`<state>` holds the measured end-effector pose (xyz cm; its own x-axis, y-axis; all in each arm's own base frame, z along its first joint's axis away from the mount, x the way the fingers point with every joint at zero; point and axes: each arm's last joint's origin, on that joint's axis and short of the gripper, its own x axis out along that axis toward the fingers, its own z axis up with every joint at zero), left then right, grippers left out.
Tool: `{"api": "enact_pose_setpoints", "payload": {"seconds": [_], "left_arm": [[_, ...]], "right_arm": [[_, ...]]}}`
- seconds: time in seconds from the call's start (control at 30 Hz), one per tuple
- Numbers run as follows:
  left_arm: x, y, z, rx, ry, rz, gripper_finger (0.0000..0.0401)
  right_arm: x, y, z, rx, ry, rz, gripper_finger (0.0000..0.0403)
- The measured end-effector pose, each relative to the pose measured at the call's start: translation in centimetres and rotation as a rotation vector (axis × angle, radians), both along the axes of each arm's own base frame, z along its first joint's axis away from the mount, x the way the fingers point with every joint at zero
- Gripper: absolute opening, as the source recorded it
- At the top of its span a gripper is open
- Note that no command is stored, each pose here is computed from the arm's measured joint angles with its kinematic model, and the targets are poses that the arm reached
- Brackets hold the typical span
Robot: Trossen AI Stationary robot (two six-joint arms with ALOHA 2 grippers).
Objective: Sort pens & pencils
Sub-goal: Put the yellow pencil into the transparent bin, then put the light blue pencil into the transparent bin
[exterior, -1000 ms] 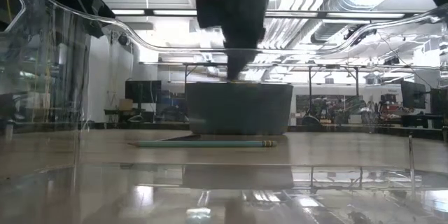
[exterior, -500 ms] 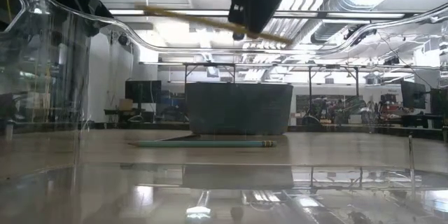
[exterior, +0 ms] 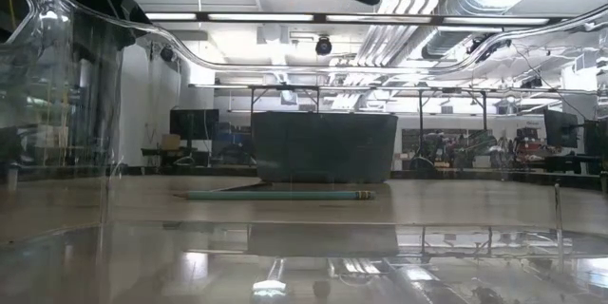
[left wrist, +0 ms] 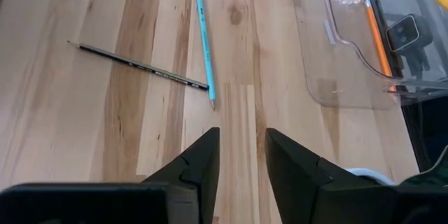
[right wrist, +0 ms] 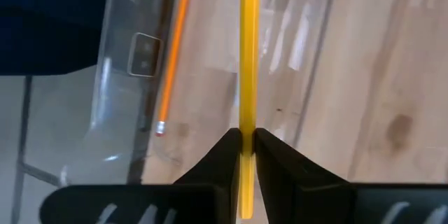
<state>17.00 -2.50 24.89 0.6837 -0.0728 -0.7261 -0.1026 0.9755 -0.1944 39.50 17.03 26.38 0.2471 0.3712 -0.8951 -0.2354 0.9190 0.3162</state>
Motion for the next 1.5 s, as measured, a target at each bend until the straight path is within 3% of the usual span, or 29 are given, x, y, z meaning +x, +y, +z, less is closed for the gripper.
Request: {"api": "enact_pose_setpoints", "payload": {"seconds": [0.27, 0.47, 0.63, 0.93, 1.27, 1.5], "left_arm": [[0.0, 0.0, 0.0, -0.004, 0.000, -0.004, 0.0104], [0.0, 0.0, 0.0, 0.002, -0.001, -0.009, 0.0104], [0.0, 0.0, 0.0, 0.014, 0.002, -0.020, 0.0104], [0.0, 0.0, 0.0, 0.029, -0.006, -0.037, 0.0104], [0.3, -0.1, 0.3, 0.062, -0.057, -0.077, 0.0104], [0.3, -0.1, 0.3, 0.081, -0.057, -0.096, 0.0104]], "right_arm": [[-0.2, 1.2, 0.1, 0.060, -0.001, 0.018, 0.0036], [0.1, 1.5, -0.6, 0.102, 0.029, 0.014, 0.0064], [0.6, 1.0, -1.0, 0.057, 0.000, -0.004, 0.0078], [2.9, -4.5, -1.0, -0.007, -0.060, -0.136, 0.0078], [3.6, -10.0, -1.7, -0.104, -0.015, -0.168, 0.0078], [4.5, -11.7, -5.2, -0.139, 0.089, -0.191, 0.0078]]}}
